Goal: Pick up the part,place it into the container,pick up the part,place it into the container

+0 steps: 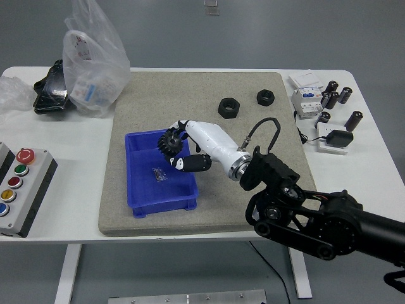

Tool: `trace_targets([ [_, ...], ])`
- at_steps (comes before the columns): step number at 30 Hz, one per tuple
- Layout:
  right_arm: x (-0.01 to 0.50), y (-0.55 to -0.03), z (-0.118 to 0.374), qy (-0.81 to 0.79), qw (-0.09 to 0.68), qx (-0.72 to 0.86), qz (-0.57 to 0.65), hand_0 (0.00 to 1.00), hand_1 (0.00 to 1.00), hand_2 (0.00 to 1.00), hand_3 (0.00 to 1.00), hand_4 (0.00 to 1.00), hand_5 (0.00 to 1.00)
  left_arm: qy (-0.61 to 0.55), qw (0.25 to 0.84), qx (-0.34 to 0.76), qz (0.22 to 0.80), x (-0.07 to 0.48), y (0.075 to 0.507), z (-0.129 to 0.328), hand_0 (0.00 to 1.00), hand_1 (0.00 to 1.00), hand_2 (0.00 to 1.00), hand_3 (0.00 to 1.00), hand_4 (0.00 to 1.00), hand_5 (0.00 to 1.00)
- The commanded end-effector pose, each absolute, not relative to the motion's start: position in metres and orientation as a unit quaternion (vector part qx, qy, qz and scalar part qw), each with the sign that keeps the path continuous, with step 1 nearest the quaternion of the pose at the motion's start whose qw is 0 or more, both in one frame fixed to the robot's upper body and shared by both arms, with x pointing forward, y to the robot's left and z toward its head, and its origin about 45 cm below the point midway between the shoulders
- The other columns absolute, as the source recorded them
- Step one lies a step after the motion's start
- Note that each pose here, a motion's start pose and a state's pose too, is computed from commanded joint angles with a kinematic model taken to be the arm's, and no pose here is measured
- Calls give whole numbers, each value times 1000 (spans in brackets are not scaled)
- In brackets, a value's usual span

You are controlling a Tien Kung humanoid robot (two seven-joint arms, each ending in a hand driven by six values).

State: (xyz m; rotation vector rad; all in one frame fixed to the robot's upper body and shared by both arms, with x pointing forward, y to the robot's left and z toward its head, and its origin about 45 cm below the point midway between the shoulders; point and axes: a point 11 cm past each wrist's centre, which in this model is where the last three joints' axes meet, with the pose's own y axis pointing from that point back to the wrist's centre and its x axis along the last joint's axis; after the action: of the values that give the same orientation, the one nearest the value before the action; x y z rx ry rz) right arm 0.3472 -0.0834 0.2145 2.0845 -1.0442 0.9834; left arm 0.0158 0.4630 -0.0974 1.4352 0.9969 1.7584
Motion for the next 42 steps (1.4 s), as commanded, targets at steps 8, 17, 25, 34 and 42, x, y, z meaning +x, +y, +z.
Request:
trace_targets([
  [8,347,-85,208,-383,315,793,354,311,695,830,873,570,304,381,323,549,670,15,463,-97,643,648,605,622,709,277],
  [17,359,-107,218,-433,316,767,354,299,667,842,891,662,325,381,324,549,670,15,463,-97,641,648,605,622,709,277],
  [25,378,-169,204,-466,410,697,359,295,663,846,896,696,341,381,323,548,671,14,463,-97,641,648,604,622,708,277],
  [34,371,-186,170,-446,462,691,331,289,652,842,894,713,341,380,325,548,671,16,462,-98,640,646,603,622,709,278],
  [42,373,-192,151,-429,493,685,321,288,638,790,869,690,383,380,326,548,670,17,463,-98,640,646,603,621,707,278],
])
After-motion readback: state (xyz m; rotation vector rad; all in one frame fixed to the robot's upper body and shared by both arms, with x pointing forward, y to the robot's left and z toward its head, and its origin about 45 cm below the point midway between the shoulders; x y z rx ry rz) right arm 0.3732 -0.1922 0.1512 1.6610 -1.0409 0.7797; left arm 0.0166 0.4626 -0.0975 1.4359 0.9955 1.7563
